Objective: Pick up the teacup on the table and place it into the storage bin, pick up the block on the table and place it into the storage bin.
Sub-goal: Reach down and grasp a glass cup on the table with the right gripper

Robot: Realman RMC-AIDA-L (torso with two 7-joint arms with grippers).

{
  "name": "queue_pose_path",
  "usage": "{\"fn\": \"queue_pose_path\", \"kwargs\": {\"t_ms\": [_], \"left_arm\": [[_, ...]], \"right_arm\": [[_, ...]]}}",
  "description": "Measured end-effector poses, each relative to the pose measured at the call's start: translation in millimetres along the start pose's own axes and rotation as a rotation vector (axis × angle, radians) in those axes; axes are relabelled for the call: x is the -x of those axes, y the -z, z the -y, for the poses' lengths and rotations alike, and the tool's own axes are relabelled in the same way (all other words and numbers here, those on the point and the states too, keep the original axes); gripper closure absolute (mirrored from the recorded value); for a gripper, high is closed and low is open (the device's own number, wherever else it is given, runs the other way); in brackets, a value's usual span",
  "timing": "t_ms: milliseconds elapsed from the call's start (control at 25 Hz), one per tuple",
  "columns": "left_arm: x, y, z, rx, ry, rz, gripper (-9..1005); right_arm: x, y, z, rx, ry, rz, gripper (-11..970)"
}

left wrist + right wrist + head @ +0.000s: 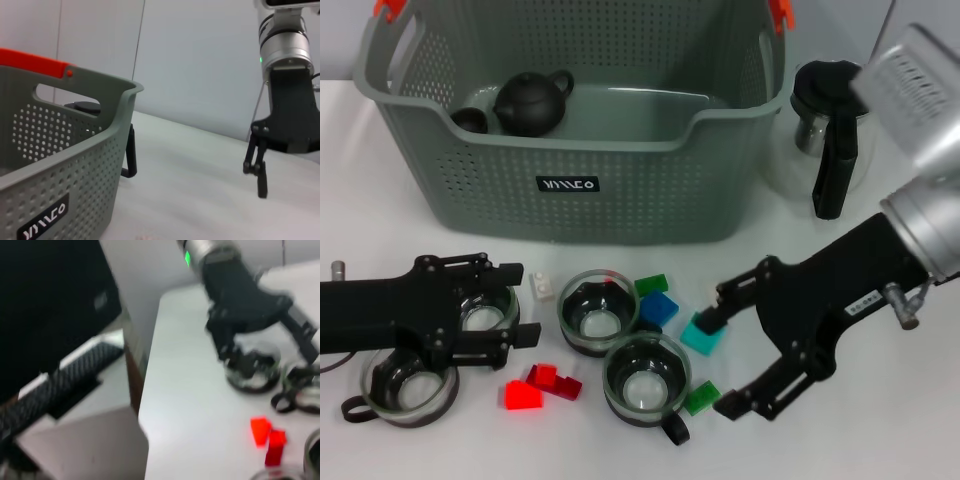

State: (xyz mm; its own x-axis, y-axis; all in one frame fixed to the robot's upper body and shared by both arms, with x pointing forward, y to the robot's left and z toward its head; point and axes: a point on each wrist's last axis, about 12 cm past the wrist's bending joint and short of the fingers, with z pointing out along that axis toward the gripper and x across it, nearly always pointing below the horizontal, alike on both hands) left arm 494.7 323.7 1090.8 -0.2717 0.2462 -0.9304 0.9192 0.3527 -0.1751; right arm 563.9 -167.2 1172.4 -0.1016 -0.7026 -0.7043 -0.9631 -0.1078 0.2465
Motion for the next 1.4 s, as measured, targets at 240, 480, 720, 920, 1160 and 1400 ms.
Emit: {"fn": "queue_pose_path", "kwargs": {"t_ms": [240, 480, 720, 920, 1160, 1400], "left_arm": [[1, 3, -2.3, 0.014, -0.001, -0.006, 219], [0, 11, -3.6, 0.050, 0.016, 0.010, 219], [-2, 11, -3.2, 0.054, 0.019, 0.010, 218], [-2, 10, -2.7, 0.054, 0.021, 0.013, 219], [-5, 9, -2.2, 0.064, 0.029, 0.011, 219], [-5, 10, -1.8, 0.066, 0.030, 0.014, 218]], "right_arm": [[20, -19, 4.3, -0.014, 0.076, -0.221, 25], [38, -36, 5.7, -0.012, 0.179, -0.317, 28], [51, -57, 1.8, -0.019, 0.306, -0.405, 32], [57, -68, -0.3, -0.032, 0.362, -0.428, 35], [56, -83, -3.1, -0.032, 0.387, -0.427, 38], [58, -104, -2.3, -0.093, 0.406, -0.424, 94]]}}
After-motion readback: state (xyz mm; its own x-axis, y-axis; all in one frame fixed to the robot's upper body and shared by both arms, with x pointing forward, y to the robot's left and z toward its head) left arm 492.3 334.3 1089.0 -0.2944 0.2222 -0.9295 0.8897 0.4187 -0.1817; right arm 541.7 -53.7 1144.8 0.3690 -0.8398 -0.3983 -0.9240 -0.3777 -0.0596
